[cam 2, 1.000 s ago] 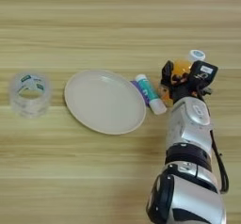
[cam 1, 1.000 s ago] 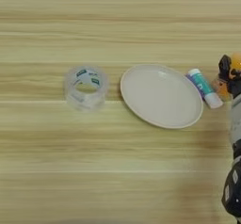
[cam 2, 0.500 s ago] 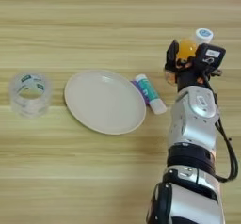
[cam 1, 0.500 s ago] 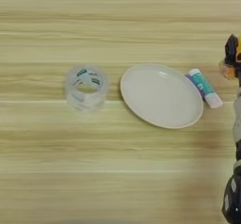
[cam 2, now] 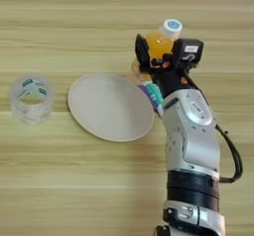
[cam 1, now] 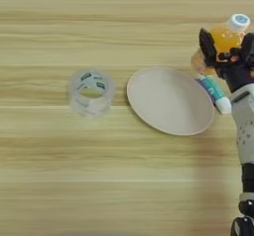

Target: Move the objects on the table

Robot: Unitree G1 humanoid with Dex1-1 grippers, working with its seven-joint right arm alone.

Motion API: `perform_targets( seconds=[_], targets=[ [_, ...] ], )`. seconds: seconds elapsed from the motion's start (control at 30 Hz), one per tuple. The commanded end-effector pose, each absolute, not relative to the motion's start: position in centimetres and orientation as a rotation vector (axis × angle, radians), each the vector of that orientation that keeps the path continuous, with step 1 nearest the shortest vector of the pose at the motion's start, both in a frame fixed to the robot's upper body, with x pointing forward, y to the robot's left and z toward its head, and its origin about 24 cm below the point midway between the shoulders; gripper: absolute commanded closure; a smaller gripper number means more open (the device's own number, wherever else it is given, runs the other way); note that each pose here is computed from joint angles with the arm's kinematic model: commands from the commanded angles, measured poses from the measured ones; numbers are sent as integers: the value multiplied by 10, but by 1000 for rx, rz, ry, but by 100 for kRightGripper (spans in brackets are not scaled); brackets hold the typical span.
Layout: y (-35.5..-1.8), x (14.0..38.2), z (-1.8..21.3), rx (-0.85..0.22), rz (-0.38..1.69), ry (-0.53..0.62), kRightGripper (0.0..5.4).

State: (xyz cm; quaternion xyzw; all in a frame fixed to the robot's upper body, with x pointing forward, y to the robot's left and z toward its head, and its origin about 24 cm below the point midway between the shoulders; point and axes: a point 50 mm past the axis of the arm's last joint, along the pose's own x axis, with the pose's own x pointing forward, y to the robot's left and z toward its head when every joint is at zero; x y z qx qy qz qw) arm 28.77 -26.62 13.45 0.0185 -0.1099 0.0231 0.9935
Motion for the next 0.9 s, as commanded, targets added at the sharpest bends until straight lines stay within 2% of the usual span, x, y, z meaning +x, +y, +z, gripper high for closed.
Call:
perform_targets(
  seconds=[0.03, 0.33, 0.9],
  targets=[
    [-251, 290, 162, -9, 135, -308, 188],
    [-229, 293, 139, -5, 227, -212, 188],
    [-236, 308, 110, 15, 213, -106, 188]
  ],
)
